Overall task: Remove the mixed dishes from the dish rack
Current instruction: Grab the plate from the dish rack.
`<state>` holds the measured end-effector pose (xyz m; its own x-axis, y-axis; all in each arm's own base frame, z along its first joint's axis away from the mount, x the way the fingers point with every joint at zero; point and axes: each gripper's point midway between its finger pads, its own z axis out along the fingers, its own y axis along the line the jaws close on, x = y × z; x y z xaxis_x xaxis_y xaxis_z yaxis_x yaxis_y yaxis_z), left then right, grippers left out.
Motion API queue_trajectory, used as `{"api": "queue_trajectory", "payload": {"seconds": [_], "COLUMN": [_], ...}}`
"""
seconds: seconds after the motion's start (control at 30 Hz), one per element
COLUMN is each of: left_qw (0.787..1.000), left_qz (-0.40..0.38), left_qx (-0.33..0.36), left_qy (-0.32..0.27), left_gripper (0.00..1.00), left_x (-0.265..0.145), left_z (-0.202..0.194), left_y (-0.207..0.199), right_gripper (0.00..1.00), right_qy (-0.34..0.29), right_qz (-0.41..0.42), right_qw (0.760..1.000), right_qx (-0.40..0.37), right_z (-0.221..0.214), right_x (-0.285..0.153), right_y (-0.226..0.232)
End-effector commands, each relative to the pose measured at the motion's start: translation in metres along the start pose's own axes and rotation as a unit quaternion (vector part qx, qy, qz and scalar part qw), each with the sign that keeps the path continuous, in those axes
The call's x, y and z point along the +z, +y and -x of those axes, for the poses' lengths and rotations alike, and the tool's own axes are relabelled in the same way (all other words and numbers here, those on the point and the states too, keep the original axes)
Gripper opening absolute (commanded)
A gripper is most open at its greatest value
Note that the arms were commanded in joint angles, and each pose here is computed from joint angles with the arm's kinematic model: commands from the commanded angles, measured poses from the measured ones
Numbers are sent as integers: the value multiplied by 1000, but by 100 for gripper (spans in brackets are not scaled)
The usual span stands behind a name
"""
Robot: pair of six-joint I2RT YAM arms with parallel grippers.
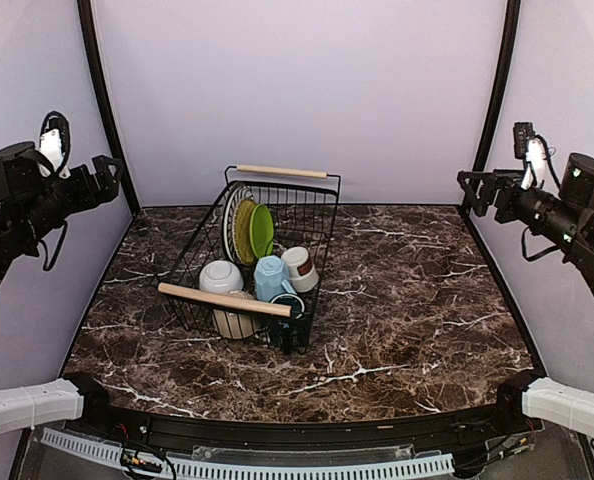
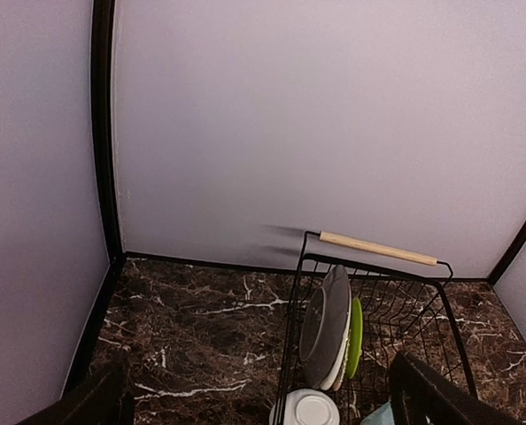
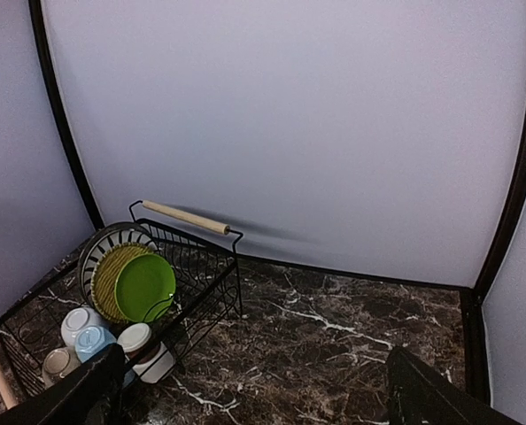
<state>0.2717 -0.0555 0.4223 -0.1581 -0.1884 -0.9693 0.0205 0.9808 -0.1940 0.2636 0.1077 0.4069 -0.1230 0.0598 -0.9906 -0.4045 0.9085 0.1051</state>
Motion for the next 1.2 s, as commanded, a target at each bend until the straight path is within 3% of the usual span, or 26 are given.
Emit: {"api": "queue_trajectory", "payload": {"seconds": [0.0,0.33,0.63,0.9,1.17], "left_qw": [999,992,965,947,938], "left_qz": [-14,-16,-80,-98,-35], "left_qx": [-33,-81,-98,-28,131], "left_qy": [20,101,230,303,319], "left_gripper": [99,99,97,90,78], "left_x": [25,74,114,148,199], "left_z": [-23,-84,-140,-170,-172], "left_y": [3,20,-15,-58,-95], "right_gripper": [99,99,99,99,99], "right_qy": [23,110,146,178,196], "right_qz": [-14,-22,-22,2,18], "right_qw": [999,992,987,981,978], "right_qx": [21,51,70,75,68], "right_z": [-24,-88,-116,-135,-147], "right_x": [24,61,74,83,90], "right_y": [-8,-17,-18,-11,-7]}}
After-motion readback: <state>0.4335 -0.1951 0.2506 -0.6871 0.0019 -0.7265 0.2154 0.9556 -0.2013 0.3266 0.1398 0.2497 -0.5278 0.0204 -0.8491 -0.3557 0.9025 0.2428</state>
